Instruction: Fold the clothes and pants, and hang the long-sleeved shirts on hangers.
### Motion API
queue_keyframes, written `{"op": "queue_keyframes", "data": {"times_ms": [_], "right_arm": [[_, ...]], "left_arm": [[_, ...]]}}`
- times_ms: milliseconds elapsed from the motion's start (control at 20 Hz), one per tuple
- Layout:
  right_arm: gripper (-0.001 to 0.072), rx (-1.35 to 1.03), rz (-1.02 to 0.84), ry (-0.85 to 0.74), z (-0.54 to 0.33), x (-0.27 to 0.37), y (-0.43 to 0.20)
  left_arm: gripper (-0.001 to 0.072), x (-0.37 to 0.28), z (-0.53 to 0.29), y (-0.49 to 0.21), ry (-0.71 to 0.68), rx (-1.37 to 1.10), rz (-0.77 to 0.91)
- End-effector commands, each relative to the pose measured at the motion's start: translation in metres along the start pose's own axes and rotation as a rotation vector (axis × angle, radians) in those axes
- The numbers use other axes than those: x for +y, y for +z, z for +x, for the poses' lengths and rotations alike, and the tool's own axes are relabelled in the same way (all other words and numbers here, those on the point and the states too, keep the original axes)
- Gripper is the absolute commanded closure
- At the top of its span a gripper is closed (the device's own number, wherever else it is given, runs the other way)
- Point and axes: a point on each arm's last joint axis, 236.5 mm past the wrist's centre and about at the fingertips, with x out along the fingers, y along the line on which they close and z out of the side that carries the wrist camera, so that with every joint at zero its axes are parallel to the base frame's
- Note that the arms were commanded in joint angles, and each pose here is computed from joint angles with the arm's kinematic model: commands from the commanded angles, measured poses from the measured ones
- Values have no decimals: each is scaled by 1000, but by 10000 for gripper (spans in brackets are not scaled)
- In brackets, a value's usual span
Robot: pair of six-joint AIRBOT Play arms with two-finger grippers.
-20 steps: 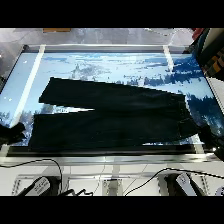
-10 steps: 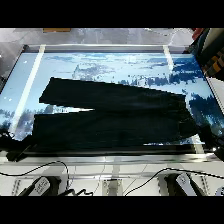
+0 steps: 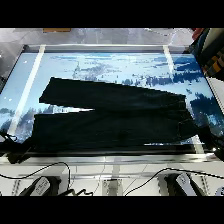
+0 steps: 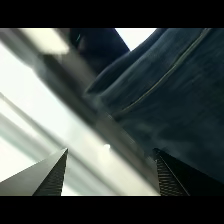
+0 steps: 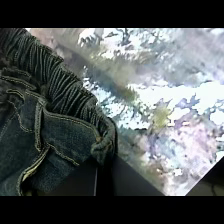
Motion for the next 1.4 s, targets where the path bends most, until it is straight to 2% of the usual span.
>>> {"op": "queue_keyframes", "data": {"times_ms": [0, 100, 300, 650, 900, 1100, 1150, 1300, 1350], "right_arm": [[668, 7, -9, -6, 0, -1, -2], [668, 7, -9, -6, 0, -1, -2], [668, 7, -10, -6, 0, -2, -2], [668, 18, -23, -13, 0, -3, -4], [668, 24, -23, -10, 0, -2, -6], [668, 33, -24, -5, 0, -1, -8], [668, 36, -23, -4, 0, -1, -9], [668, 36, -23, -4, 0, -1, -9], [668, 37, -23, -4, 0, -1, -9]], "left_arm": [[127, -32, -4, 27, -143, -115, -63], [127, -38, -4, 35, -172, -138, -114], [125, -27, 7, 22, -125, -65, -208], [125, -22, 4, 3, -90, 22, -196], [126, 0, 2, 5, 4, 12, -142], [127, -12, 4, 30, -52, -88, -164], [133, -16, 6, 34, -74, -96, -178], [217, -24, 16, 31, -105, -59, -209], [221, -27, 18, 30, -114, -47, -218]]}}
